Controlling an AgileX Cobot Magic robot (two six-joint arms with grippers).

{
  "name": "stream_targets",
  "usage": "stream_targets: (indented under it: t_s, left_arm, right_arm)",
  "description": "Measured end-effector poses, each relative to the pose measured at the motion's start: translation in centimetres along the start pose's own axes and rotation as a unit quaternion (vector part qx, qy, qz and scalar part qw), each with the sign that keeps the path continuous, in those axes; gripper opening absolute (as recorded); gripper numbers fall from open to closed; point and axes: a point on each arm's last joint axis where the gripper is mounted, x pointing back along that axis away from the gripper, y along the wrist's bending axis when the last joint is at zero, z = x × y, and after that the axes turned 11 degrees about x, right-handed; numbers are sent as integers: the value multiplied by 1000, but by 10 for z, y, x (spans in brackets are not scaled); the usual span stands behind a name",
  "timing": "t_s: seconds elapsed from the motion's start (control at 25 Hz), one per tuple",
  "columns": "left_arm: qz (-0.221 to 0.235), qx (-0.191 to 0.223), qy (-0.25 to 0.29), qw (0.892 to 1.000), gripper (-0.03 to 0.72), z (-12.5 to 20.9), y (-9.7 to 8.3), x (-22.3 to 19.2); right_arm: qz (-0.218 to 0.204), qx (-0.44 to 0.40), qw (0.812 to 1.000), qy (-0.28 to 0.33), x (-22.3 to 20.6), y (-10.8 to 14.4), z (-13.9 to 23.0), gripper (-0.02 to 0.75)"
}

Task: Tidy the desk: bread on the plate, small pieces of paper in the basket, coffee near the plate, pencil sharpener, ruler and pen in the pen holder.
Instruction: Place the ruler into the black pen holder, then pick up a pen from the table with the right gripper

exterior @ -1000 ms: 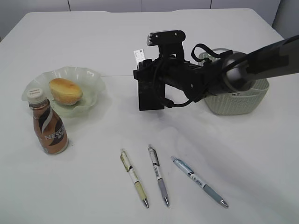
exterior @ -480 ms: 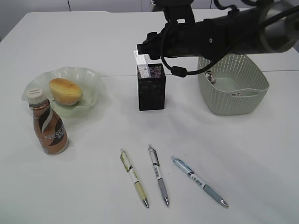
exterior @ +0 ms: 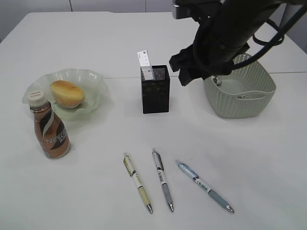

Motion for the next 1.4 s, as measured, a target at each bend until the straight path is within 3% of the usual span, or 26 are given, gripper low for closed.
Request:
stream_targets:
  t_s: [0.28,0.52,0.8,1.12,1.4]
  left_arm:
    - [-15,-4,20,1000,308,4,3,0]
    - [-17,-4,22,1000,308,4,3,0]
    - [-17,-4,23,1000,308,4,3,0]
    - [-7,0,26,1000,308,5,1,0]
    - [-5,1,26,1000,308,5,1,0]
  right_arm:
    - [-61,-14,988,138,17,11,24,427]
    - [-115,-6,978,173,15,21,35,427]
    - [-121,8,973,195,-22,31,58,427]
    - [-106,111,960,235,-70,72,70,427]
    - [-90,116,954,261,-92,70,79,427]
